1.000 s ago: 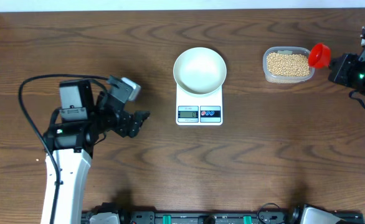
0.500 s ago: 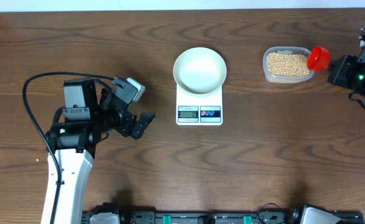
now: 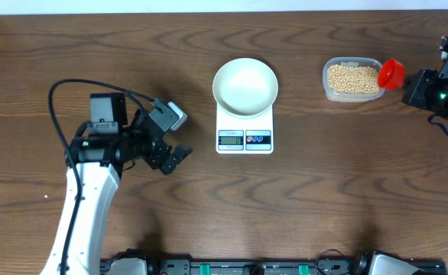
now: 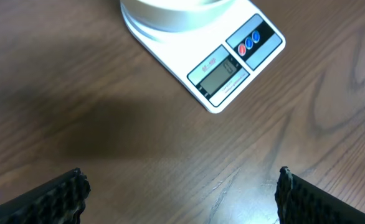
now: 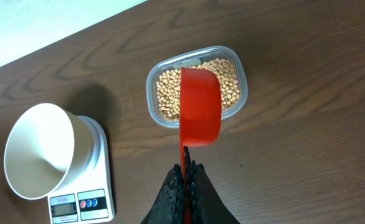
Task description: Scoop item into bowl and weigh 50g on scale
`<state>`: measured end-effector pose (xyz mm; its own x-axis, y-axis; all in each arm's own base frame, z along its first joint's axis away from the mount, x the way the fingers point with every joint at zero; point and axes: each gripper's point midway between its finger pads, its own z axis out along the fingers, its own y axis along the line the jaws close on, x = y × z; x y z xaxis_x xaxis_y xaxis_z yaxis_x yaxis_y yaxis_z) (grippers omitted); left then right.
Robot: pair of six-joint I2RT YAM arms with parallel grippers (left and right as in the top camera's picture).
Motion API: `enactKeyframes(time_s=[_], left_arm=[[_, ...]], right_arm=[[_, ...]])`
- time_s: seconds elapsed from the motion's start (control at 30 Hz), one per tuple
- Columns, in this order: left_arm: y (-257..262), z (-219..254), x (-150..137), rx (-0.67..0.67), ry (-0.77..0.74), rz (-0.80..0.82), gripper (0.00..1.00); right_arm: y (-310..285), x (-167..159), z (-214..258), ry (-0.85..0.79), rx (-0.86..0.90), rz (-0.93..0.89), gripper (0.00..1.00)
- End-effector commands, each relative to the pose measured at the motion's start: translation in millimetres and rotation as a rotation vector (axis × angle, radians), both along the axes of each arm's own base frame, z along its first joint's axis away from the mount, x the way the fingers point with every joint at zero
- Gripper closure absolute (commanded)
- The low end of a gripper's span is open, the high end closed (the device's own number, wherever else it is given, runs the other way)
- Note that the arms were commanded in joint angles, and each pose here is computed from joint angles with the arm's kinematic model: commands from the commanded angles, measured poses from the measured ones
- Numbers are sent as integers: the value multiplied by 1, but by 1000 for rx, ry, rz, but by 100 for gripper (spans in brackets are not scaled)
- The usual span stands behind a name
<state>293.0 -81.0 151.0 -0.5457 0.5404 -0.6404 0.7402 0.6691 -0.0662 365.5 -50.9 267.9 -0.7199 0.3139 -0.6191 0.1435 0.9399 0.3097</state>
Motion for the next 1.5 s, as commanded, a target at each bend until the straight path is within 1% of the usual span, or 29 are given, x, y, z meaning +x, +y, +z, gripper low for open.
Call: enactKeyframes(time_s=[0.0,0.53,0.87,1.0,1.47], left_arm=[[-3,-4,0,0,2,-36,2],[-3,-1,5,1,-27,-35,2],[-3,-1,5,2,-26,-35,2],[1,-3,6,25,-26,-24,2],[1,-3,6,16,-14,-6,2]], right_arm=[[-4,2,8,-19,-21,0,99],[-3,2,8,-19,-20,0,99],[-3,1,7,-15,-19,0,99],[-3,1,7,-15,-19,0,99],[-3,1,7,-12,-18,0,99]])
